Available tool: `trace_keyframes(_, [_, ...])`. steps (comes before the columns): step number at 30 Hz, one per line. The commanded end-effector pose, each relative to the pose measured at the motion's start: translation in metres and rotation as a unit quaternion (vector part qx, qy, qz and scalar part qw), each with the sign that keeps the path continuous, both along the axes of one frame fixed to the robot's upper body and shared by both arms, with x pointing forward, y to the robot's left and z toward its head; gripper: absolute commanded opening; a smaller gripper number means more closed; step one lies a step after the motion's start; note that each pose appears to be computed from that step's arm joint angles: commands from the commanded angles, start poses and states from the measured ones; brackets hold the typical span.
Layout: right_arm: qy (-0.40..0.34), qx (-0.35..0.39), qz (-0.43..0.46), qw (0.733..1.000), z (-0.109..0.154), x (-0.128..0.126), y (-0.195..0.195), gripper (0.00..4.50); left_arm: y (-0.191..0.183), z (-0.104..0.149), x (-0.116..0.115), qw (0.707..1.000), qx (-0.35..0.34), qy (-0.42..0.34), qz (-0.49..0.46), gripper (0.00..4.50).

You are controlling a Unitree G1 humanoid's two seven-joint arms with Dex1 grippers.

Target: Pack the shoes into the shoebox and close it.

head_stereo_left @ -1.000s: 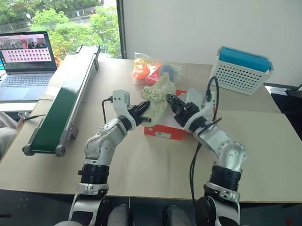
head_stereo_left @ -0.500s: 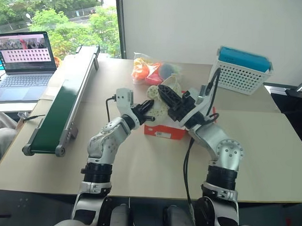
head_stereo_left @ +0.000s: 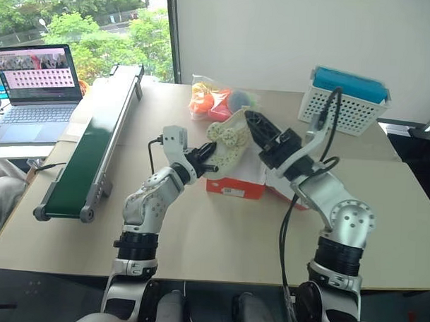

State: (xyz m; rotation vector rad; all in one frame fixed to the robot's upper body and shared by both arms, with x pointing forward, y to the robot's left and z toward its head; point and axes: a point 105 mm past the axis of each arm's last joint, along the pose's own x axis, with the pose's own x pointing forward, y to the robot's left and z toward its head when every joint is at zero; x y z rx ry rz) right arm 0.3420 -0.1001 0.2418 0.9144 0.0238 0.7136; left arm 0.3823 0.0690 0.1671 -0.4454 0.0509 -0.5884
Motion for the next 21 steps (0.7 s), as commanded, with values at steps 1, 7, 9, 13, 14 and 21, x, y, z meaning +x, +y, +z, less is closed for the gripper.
trace_keyframes(1, [0.025,-0.019,-0.023,0.999,-0.016,0.004,-0.012,4.46,-0.005,0.018,-0.003,0.999,-0.013,-0.029,-0.012,0.00])
trace_keyframes(7, [0.077,-0.055,0.007,0.995,-0.062,0.006,0.002,4.46,-0.006,0.023,-0.004,0.999,-0.022,-0.029,-0.019,0.00])
trace_keyframes(9, [0.080,-0.052,0.015,0.995,-0.066,0.006,0.006,4.46,-0.006,0.025,-0.006,0.999,-0.034,-0.027,-0.026,0.00])
trace_keyframes(13, [0.079,-0.026,0.035,0.996,-0.065,0.006,0.013,4.46,-0.008,0.027,-0.011,0.996,-0.071,-0.008,-0.055,0.00])
trace_keyframes(14, [0.079,-0.023,0.037,0.996,-0.065,0.006,0.013,4.46,-0.010,0.028,-0.013,0.995,-0.075,-0.006,-0.062,0.00])
trace_keyframes(21, [0.087,-0.011,0.038,0.995,-0.066,0.012,0.017,4.46,-0.018,0.027,-0.020,0.994,-0.070,-0.002,-0.088,0.00])
